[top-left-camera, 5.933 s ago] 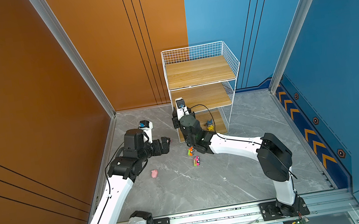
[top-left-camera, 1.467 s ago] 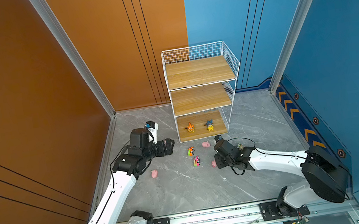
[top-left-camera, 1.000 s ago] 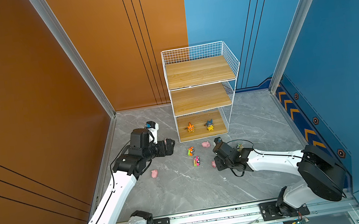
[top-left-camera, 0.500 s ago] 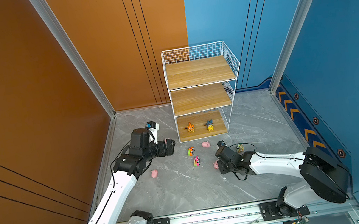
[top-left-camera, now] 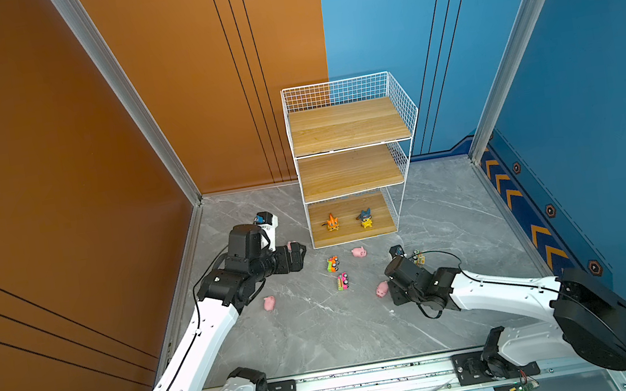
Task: Place and organize the plastic toys onto the shelf
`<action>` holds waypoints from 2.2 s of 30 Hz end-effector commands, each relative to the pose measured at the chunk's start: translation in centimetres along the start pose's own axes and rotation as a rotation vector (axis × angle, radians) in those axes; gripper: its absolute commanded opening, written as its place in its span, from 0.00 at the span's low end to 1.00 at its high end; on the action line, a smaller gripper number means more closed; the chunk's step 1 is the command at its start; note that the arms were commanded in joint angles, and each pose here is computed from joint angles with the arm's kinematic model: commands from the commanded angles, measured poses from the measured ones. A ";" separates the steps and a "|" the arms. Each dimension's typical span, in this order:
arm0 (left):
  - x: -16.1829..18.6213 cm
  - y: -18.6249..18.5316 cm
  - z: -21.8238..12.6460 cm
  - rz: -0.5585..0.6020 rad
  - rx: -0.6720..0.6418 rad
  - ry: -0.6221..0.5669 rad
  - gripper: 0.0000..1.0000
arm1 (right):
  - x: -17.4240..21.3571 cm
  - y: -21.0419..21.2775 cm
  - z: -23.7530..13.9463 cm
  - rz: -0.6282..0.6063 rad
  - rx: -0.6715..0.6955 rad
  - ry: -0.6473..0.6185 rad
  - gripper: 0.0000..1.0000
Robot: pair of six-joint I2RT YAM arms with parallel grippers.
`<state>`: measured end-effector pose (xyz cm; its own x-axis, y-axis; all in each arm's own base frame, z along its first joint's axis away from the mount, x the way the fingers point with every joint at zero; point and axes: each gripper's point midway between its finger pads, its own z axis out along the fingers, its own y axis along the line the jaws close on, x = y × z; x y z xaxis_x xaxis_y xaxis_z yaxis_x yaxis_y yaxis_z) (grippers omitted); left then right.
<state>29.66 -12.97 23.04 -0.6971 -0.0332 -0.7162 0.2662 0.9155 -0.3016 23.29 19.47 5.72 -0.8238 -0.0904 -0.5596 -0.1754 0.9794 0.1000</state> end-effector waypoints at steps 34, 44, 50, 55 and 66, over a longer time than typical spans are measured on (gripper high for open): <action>-0.2 -1.7 -1.9 0.008 0.058 -0.056 0.99 | 0.7 3.7 0.8 0.437 0.322 -0.177 0.63; -0.2 -1.9 -1.9 0.010 0.066 -0.054 0.99 | 0.0 4.5 3.0 0.400 0.330 -0.160 0.53; -0.2 -1.9 -1.9 0.015 0.066 -0.056 0.99 | -0.3 4.3 3.4 0.352 0.343 -0.148 0.38; -0.1 -1.8 -1.9 0.017 0.061 -0.057 0.99 | -1.1 4.7 3.3 0.201 0.319 -0.144 0.31; -0.1 -1.6 -1.8 0.020 0.054 -0.054 0.99 | -1.5 7.9 2.6 -0.267 -0.047 -0.237 0.38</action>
<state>28.32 -13.50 24.92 -0.6574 -0.0485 -0.7520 0.3015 0.8976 -0.3215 24.06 25.15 3.92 -0.7057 -0.1617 -0.6898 -0.1876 0.9815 -0.0383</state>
